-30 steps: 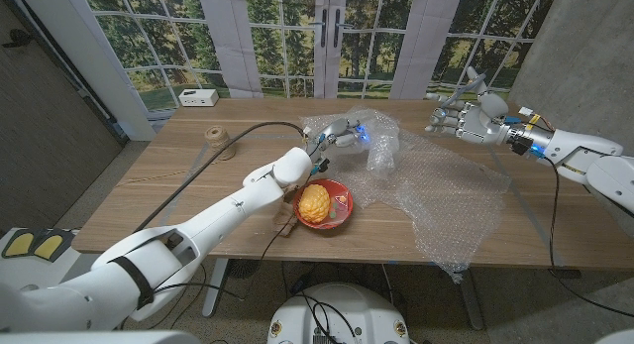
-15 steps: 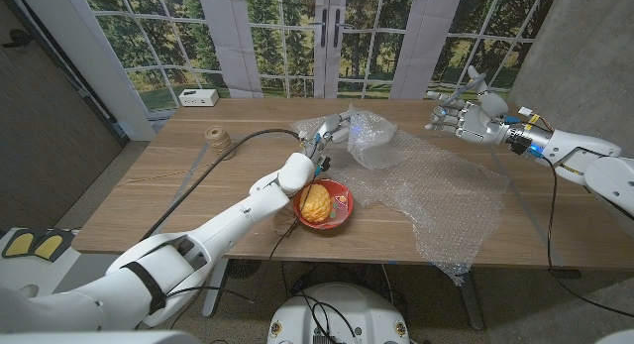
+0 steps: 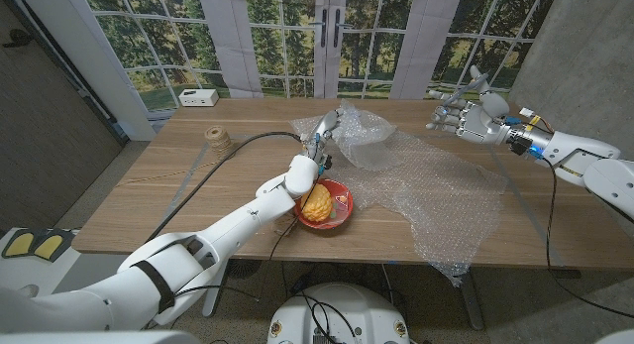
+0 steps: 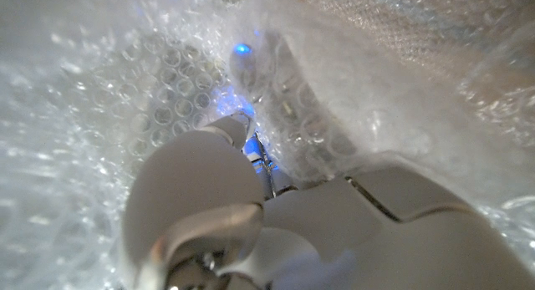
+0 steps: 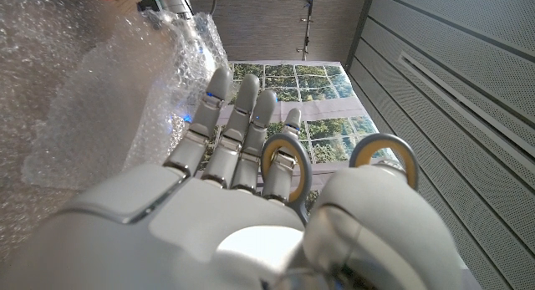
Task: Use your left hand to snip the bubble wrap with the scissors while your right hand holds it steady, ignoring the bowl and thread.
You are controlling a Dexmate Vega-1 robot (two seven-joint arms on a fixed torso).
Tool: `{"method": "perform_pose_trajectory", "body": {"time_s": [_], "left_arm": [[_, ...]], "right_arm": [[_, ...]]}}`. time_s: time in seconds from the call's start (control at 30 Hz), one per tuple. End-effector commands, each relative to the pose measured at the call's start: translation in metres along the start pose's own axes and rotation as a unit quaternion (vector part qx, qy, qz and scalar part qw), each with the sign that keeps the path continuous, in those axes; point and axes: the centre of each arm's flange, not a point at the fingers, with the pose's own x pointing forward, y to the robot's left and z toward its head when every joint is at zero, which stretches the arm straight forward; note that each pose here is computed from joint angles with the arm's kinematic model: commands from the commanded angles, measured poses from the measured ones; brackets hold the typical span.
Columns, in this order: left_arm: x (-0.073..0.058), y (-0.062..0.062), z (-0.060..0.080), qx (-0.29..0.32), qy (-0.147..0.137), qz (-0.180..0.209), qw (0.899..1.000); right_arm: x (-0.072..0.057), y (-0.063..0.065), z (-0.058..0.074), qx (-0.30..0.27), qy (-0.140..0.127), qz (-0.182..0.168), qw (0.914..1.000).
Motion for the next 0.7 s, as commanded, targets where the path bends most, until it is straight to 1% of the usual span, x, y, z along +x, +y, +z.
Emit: {"method": "perform_pose_trajectory", "body": {"time_s": [0.03,0.27,0.57,0.63,0.7], "left_arm": [[0.003,-0.002,0.006,0.015,-0.011,0.054,0.998],[0.008,-0.004,0.009,0.003,-0.009,0.057,0.998],[0.016,-0.002,0.011,-0.032,0.009,0.063,0.997],[0.018,-0.002,0.012,-0.032,0.007,0.066,0.997],[0.019,-0.001,0.012,-0.041,0.012,0.063,0.997]], "right_arm": [[-0.001,-0.003,0.001,-0.003,-0.006,0.002,1.0000],[-0.002,-0.004,0.000,-0.002,-0.005,0.002,1.0000],[0.000,-0.004,0.000,-0.005,-0.003,0.006,1.0000],[0.001,-0.004,-0.001,-0.005,-0.002,0.008,1.0000],[0.002,-0.003,-0.001,-0.004,0.000,0.009,0.9999]]}}
